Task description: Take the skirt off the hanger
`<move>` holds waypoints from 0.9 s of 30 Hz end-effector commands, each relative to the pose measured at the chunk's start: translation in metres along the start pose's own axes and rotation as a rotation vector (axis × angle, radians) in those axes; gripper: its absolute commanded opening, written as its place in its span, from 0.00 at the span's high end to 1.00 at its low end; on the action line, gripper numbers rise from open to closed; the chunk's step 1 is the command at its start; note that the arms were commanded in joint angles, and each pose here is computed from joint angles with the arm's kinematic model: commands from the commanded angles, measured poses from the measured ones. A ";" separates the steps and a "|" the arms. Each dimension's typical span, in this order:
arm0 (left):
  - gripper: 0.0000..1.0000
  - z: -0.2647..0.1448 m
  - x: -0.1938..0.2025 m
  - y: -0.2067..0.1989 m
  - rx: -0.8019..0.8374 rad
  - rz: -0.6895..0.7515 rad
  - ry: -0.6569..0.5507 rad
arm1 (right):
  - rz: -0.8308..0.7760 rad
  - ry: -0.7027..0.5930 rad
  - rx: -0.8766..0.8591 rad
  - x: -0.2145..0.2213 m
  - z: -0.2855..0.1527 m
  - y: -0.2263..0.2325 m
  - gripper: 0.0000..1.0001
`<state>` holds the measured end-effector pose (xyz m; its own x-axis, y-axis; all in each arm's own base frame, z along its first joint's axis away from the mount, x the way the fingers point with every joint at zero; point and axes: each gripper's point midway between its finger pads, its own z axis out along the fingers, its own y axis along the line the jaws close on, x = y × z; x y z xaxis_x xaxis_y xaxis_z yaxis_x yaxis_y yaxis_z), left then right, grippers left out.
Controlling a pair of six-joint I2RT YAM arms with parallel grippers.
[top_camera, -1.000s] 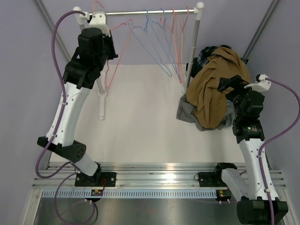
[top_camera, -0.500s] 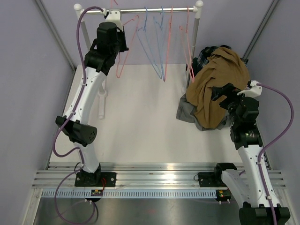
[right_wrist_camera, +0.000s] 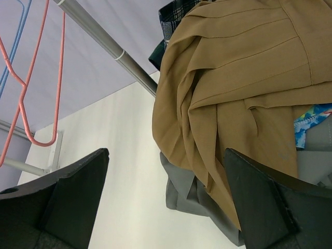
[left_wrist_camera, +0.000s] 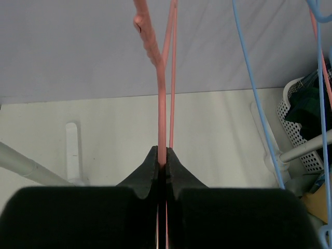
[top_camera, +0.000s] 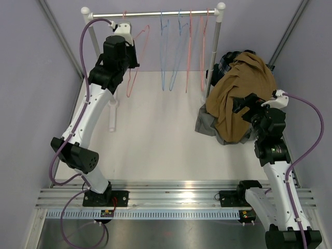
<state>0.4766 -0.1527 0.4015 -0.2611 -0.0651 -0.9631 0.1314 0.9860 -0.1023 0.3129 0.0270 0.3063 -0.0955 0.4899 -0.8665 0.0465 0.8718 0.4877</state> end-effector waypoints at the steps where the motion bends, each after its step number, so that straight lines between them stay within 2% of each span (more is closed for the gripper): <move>1: 0.96 -0.022 -0.018 -0.001 0.027 -0.011 -0.051 | 0.017 -0.031 -0.044 -0.015 -0.011 0.014 0.00; 2: 0.94 -0.024 -0.018 0.000 0.029 -0.013 -0.054 | 0.020 -0.035 -0.047 -0.016 -0.013 0.015 0.01; 6: 0.57 -0.040 -0.023 -0.001 0.046 -0.019 -0.065 | 0.020 -0.029 -0.043 -0.019 -0.021 0.017 0.01; 7: 0.44 -0.050 -0.028 0.000 0.051 -0.024 -0.073 | 0.019 -0.035 -0.048 -0.023 -0.024 0.019 0.01; 10: 0.24 -0.075 -0.034 0.002 0.059 -0.040 -0.092 | 0.017 -0.041 -0.055 -0.029 -0.032 0.023 0.01; 12: 0.18 -0.092 -0.035 0.006 0.060 -0.044 -0.107 | 0.017 -0.043 -0.065 -0.034 -0.036 0.027 0.01; 13: 0.13 -0.094 -0.023 0.009 0.054 -0.037 -0.085 | 0.011 -0.021 -0.109 -0.031 -0.038 0.034 0.01; 14: 0.10 -0.115 -0.030 0.012 0.058 -0.042 -0.119 | 0.013 -0.002 -0.121 -0.029 -0.038 0.037 0.01; 16: 0.01 -0.125 -0.010 0.019 0.047 -0.035 -0.091 | 0.024 0.041 -0.171 -0.027 -0.042 0.049 0.00; 19: 0.01 -0.167 0.001 0.029 0.048 -0.058 -0.130 | 0.058 0.130 -0.236 -0.014 -0.048 0.063 0.01; 20: 0.01 -0.162 0.039 0.034 0.038 -0.051 -0.063 | 0.075 0.144 -0.253 -0.011 -0.052 0.066 0.00; 21: 0.01 -0.192 0.032 0.038 0.055 -0.076 -0.145 | 0.092 0.164 -0.266 -0.004 -0.053 0.066 0.01; 22: 0.01 -0.196 0.049 0.041 0.053 -0.094 -0.136 | 0.127 0.191 -0.300 0.002 -0.058 0.072 0.01; 23: 0.01 -0.195 0.085 0.046 0.046 -0.096 -0.096 | 0.140 0.171 -0.339 0.000 -0.066 0.077 0.01; 24: 0.01 -0.215 0.087 0.049 0.066 -0.116 -0.162 | 0.159 0.192 -0.346 0.013 -0.067 0.073 0.01; 25: 0.01 -0.222 0.097 0.052 0.070 -0.131 -0.177 | 0.188 0.207 -0.384 0.019 -0.073 0.078 0.01; 26: 0.01 -0.226 0.108 0.054 0.073 -0.134 -0.176 | 0.189 0.147 -0.444 0.009 -0.085 0.086 0.01; 27: 0.01 -0.222 0.135 0.058 0.061 -0.130 -0.136 | 0.212 0.162 -0.439 0.024 -0.084 0.079 0.00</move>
<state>0.2402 -0.0692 0.3422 -0.1657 -0.1715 -0.9712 0.1585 0.9673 -0.1979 0.2524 0.0851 0.3294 -0.2555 0.5758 -0.7766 -0.2138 0.7497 0.6263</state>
